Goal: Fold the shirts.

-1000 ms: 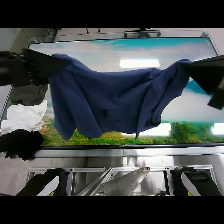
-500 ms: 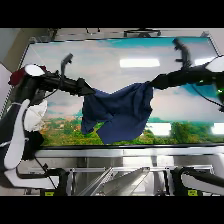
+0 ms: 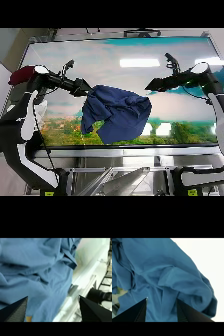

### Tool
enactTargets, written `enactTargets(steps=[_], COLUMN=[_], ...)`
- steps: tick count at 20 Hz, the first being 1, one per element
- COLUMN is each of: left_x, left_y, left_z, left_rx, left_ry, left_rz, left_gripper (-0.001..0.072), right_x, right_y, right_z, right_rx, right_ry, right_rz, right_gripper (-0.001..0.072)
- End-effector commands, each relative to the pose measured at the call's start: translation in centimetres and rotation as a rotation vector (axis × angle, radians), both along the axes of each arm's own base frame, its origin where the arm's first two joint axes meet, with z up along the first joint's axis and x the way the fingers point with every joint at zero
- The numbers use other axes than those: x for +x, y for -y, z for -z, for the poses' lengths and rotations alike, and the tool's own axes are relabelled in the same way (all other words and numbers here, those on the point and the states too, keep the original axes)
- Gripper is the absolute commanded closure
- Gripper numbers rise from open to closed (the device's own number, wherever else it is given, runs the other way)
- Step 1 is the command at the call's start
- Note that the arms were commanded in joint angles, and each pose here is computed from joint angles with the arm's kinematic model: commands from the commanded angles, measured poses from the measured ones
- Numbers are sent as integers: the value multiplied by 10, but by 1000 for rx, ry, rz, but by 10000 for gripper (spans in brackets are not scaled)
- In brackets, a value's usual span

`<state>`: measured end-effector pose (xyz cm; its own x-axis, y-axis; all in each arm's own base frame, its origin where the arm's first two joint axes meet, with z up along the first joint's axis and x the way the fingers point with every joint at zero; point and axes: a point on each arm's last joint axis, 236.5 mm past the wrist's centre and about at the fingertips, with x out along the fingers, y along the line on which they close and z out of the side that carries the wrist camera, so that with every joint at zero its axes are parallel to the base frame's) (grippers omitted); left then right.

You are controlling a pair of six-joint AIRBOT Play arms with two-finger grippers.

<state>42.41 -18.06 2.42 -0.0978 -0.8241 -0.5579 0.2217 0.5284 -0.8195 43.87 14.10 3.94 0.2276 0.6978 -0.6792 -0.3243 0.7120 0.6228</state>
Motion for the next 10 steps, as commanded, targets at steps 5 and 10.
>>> enactTargets(steps=[5,10], left_x=[-110,-93], left_y=[6,49], left_z=[69,112], left_rx=[247,339], left_ry=[-174,-53], left_rz=[121,-7], left_gripper=[-6,-6], right_x=[-64,-59], right_y=[-15,-49], right_z=[67,122], right_rx=[-31,-90], right_ry=[-187,-179], right_rz=[-47,-16], right_gripper=[178,133])
